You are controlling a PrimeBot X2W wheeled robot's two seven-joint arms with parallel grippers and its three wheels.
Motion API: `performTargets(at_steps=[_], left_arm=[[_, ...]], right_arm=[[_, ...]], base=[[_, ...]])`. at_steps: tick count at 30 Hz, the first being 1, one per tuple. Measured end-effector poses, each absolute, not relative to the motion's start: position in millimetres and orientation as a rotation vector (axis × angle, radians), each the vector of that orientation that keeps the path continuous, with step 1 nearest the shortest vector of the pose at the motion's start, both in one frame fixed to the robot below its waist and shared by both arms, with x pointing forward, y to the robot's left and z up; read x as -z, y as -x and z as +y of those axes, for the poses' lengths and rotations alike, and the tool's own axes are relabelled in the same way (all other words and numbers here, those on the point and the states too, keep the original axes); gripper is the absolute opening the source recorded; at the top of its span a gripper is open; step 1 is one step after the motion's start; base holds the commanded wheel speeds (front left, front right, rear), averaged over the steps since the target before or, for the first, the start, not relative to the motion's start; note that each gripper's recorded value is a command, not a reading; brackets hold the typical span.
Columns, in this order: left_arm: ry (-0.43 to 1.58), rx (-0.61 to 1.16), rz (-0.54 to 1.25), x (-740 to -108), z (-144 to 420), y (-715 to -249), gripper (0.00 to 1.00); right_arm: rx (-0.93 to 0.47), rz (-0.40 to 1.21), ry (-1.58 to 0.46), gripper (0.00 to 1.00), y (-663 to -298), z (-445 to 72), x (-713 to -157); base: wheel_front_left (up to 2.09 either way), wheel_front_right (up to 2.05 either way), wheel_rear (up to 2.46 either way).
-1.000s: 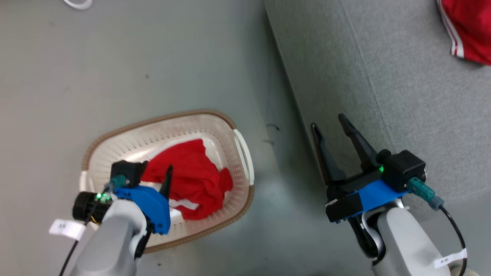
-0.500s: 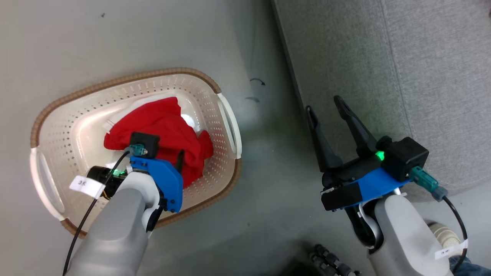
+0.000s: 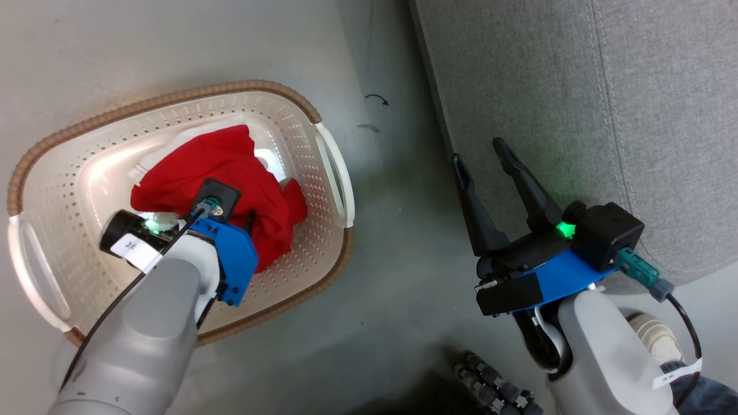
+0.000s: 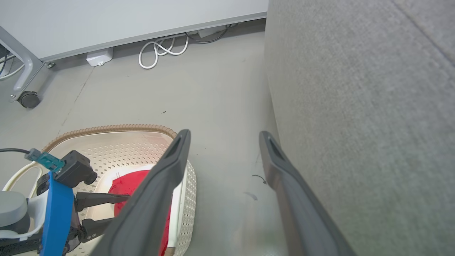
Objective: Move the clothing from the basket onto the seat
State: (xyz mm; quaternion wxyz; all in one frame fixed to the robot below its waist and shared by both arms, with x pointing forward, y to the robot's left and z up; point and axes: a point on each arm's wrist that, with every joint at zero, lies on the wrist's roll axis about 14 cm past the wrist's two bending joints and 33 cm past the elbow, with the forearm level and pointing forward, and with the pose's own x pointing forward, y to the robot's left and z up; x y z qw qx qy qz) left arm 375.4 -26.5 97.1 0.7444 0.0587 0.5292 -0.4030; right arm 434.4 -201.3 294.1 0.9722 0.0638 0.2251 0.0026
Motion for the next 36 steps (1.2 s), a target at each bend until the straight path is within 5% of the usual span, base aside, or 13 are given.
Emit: performTargets(at_steps=[20, 21, 23, 36], left_arm=[[-0.408, 0.989, 1.071, -71, -19, -397, 1.0], [-0.397, 0.986, 1.07, -71, -20, -397, 0.77], [-0.372, 0.983, 1.072, -72, -22, -396, 0.0], [-0.312, 0.96, 1.083, -81, -23, -398, 0.0]], right_arm=[[0.012, 0.492, -0.15, 1.0, -428, -203, -279], [0.012, 0.494, -0.151, 1.0, -428, -203, -279], [0.01, 0.495, -0.152, 1.0, -428, -202, -278], [-0.001, 0.475, -0.157, 1.0, -433, -199, -285]], base=[[0.0, 0.0, 0.0], [0.0, 0.0, 0.0], [0.0, 0.0, 0.0], [0.0, 0.0, 0.0]])
